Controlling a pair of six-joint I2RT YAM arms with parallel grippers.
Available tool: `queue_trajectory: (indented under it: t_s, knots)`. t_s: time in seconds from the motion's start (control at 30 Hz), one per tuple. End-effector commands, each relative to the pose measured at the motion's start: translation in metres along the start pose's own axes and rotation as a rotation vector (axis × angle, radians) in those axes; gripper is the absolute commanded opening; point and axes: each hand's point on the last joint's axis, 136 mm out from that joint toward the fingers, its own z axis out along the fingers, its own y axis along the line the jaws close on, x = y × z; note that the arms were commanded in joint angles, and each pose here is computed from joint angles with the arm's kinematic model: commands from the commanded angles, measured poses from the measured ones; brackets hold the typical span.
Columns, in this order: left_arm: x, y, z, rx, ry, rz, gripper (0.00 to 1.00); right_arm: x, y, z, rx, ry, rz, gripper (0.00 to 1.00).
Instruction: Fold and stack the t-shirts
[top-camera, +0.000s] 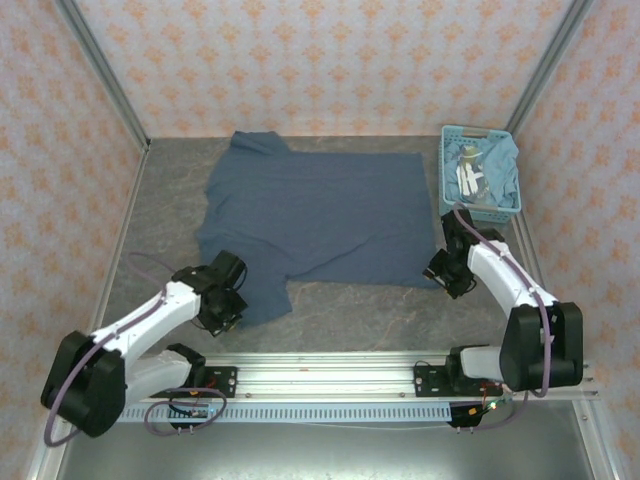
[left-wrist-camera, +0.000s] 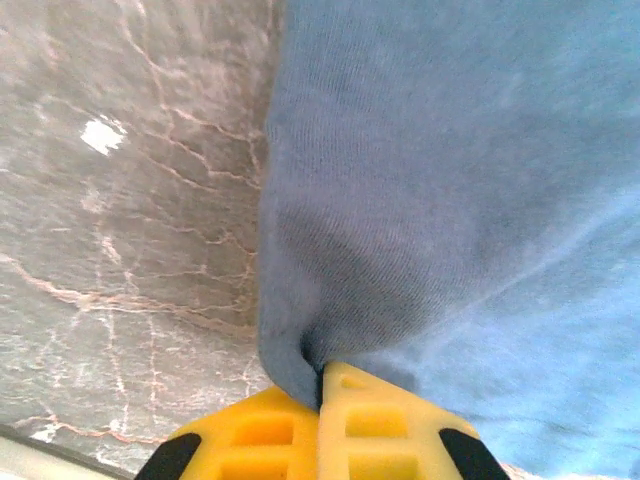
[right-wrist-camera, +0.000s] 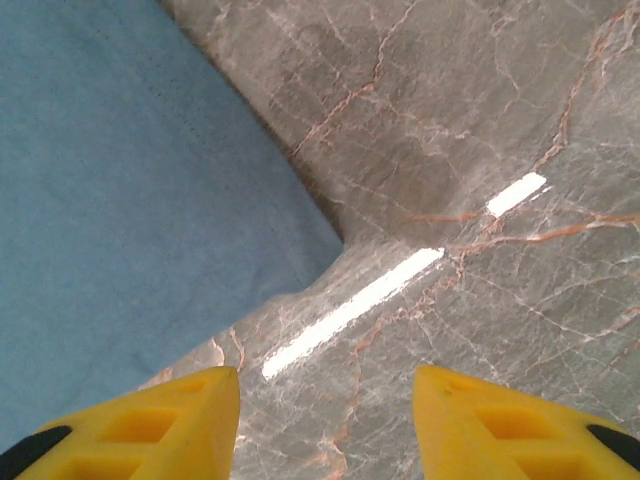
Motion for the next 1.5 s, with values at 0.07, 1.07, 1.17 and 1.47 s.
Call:
queue_trajectory:
  t_s: [0.07, 1.07, 1.17, 1.47]
  knots:
    - [-0.003, 0.027, -0.012, -0.068, -0.059, 0.005, 0.0, -0.007, 0.007, 0.025, -0.005, 0.017, 0.058, 0.44]
    - [-0.02, -0.036, -0.115, 0.182, -0.391, 0.154, 0.0, 0.039, -0.006, -0.021, -0.027, 0.055, 0.011, 0.0]
    - [-0.035, -0.066, -0.135, 0.224, -0.448, 0.147, 0.0, 0.027, 0.008, -0.031, -0.05, 0.029, 0.036, 0.0]
    - [-0.094, -0.134, -0.156, 0.266, -0.466, 0.137, 0.0, -0.01, 0.047, -0.037, -0.08, 0.004, 0.082, 0.0]
